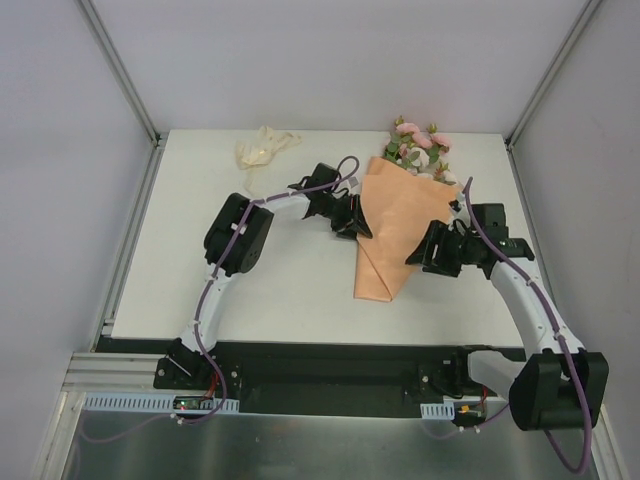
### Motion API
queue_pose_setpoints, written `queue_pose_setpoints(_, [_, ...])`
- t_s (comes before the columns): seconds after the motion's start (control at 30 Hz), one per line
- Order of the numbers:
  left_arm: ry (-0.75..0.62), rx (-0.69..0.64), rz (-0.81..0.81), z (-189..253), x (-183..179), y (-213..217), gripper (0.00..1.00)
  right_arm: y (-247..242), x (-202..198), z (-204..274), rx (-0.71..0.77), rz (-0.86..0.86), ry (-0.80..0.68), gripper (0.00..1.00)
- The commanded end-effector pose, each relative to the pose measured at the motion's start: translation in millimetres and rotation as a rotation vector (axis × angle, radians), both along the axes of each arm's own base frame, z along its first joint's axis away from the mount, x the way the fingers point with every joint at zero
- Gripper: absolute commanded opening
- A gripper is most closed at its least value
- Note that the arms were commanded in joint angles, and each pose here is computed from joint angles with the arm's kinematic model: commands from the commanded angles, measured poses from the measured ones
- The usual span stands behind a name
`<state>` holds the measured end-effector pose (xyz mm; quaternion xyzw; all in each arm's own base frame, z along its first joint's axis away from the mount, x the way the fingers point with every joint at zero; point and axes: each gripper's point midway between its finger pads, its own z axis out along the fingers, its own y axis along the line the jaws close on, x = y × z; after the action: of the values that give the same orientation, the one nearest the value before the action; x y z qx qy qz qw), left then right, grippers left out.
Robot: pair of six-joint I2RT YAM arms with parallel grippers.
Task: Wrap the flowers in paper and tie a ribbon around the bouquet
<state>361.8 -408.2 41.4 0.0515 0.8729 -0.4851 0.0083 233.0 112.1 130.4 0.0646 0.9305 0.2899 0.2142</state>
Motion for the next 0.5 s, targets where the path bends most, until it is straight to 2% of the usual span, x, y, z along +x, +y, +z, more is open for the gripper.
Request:
queue_pose_setpoints(0.0, [-0.037,-0.080,0.067,9,16,-30,0.35,-4,-1,19,-0.022,-0.003,-0.062,0.61])
queue_pose_setpoints(0.07, [-0.001,-0.098,0.101,9,14,-40,0.30,-5,-3,20,-0.022,-0.010,-0.073,0.61])
queue_pose_setpoints(0.1, [-0.030,-0.132,0.098,12,12,-53,0.29,-7,-3,19,-0.029,-0.029,-0.067,0.61])
queue_pose_setpoints(0.3, [0.017,-0.205,0.194,5,1,-97,0.24,-21,-12,26,-0.076,-0.126,-0.095,0.61])
queue_pose_setpoints(0.37, [0.028,-0.256,0.202,18,-4,-123,0.23,-24,-16,31,-0.079,-0.157,-0.110,0.62])
queue_pose_setpoints(0.4, [0.047,-0.249,0.202,7,-7,-131,0.24,-26,-18,37,-0.085,-0.172,-0.140,0.62])
queue_pose_setpoints(0.43, [0.040,-0.287,0.182,22,-13,-151,0.24,-28,-21,39,-0.086,-0.183,-0.146,0.63])
queue_pose_setpoints(0.47, [0.060,-0.273,0.185,9,-14,-158,0.25,-29,-23,40,-0.092,-0.189,-0.153,0.64])
